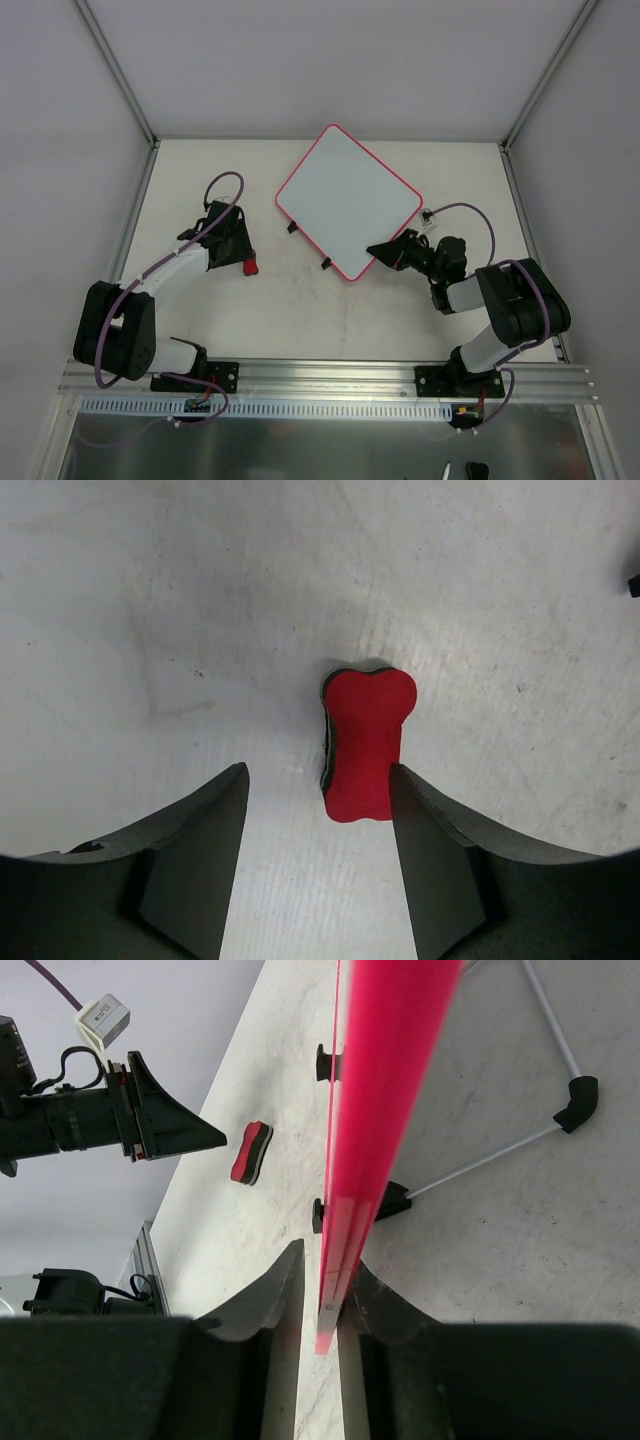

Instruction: Erase the whiteboard

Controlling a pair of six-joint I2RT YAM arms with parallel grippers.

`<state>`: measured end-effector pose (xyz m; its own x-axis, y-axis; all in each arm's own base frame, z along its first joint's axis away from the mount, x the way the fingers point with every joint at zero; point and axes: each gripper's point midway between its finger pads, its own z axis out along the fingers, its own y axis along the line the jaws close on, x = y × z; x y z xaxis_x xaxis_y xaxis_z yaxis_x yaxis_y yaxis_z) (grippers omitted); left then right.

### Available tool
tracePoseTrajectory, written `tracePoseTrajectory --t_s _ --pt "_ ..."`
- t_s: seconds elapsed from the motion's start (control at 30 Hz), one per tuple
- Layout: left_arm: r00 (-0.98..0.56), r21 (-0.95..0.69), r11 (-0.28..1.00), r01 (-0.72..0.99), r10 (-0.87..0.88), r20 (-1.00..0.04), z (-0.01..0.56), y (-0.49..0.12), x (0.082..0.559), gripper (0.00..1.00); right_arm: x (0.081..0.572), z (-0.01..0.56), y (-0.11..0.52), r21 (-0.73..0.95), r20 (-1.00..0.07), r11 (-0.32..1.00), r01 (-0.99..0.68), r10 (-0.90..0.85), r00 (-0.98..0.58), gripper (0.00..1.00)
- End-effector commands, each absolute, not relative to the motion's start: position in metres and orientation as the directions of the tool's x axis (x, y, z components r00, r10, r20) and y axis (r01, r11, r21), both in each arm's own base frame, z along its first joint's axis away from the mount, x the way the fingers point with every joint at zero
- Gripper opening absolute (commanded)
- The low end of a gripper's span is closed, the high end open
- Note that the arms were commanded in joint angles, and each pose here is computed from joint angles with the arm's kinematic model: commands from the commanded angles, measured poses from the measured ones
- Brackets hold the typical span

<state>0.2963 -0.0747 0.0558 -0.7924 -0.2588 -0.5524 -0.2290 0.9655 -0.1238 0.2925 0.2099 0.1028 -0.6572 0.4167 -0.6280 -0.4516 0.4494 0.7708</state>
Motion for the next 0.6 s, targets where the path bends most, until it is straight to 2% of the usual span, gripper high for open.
tracePoseTrajectory --t_s 0.0,0.23,0.47,0.57 --pt "-0.785 -0.087 0.966 -0.242 -0.248 -0.568 0.056 -0.064 0.292 0.58 0.299 0.167 0.214 0.615 -0.777 0.398 -0.68 0.45 -0.44 0.22" --pt "-0.781 -0.086 0.966 -0.244 -0.248 -0.573 0.057 -0.064 0.292 0.58 0.299 0.167 0.208 0.618 -0.774 0.416 -0.667 0.466 -0.428 0.26" --pt "-0.781 -0.083 0.966 -0.244 -0.247 -0.574 0.056 -0.063 0.292 0.58 0.3 0.165 0.202 0.627 -0.768 0.432 -0.649 0.481 -0.422 0.43" --pt "-0.781 -0.083 0.966 -0.243 -0.246 -0.574 0.056 -0.063 0.292 0.57 0.3 0.165 0.2 0.627 -0.768 0.437 -0.644 0.486 -0.418 0.45"
